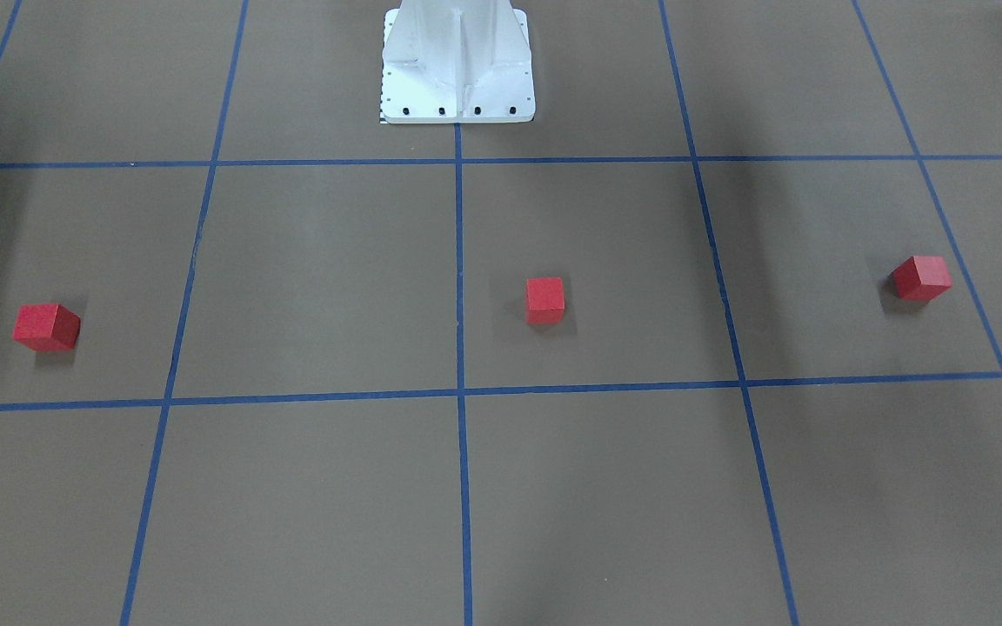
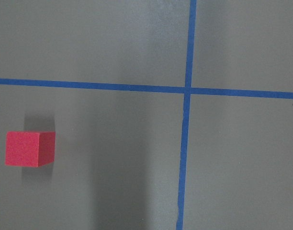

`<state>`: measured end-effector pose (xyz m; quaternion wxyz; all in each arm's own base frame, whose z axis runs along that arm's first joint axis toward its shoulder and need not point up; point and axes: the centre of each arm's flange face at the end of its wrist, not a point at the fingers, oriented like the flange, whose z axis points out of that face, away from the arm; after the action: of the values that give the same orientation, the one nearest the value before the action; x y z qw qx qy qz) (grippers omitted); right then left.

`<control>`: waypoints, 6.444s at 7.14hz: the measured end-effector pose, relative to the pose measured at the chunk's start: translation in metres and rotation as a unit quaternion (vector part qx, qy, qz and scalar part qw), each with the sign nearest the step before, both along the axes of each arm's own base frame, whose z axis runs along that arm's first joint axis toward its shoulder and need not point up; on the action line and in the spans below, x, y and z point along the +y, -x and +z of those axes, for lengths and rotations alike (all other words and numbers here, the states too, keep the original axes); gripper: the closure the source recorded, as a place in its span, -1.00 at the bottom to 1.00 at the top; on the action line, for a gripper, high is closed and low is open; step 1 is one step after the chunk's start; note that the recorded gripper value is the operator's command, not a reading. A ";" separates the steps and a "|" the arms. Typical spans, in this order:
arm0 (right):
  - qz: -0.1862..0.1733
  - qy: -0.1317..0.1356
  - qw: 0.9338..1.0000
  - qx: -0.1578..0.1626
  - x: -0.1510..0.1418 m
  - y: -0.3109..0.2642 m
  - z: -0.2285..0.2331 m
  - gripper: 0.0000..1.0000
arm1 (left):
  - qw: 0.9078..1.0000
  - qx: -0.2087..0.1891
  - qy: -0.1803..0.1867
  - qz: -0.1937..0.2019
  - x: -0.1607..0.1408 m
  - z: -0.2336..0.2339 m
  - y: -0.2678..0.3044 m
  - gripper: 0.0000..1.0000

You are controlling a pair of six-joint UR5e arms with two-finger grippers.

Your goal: Form red blocks into L shape at center

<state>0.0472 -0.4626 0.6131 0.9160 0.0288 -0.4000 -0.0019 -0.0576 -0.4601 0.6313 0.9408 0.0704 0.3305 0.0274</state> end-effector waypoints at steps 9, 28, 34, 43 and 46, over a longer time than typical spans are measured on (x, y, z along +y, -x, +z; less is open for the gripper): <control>-0.009 -0.026 1.000 -0.002 -0.012 0.010 -0.012 -0.99 | 0.982 0.055 -0.177 0.044 -0.053 -0.141 -0.076 -1.00; -0.019 -0.032 0.999 0.000 -0.013 0.018 -0.008 -0.99 | 0.990 0.070 -0.036 -0.119 0.007 -0.403 -0.596 -1.00; -0.019 -0.030 0.999 0.000 -0.013 0.018 -0.006 -0.99 | 0.991 0.068 -0.025 -0.110 0.023 -0.369 -0.644 0.73; -0.019 -0.028 0.999 0.000 -0.013 0.018 -0.004 -0.99 | 0.986 0.085 -0.011 -0.140 -0.023 -0.475 -0.697 1.00; -0.019 -0.025 1.000 0.000 -0.013 0.018 -0.002 -0.99 | 0.987 0.074 -0.011 -0.140 -0.030 -0.470 -0.705 1.00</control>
<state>0.0291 -0.4755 0.6116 0.9148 0.0446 -0.4003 -0.0291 0.6474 -0.4903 0.1611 0.9076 0.1278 0.3855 -0.1060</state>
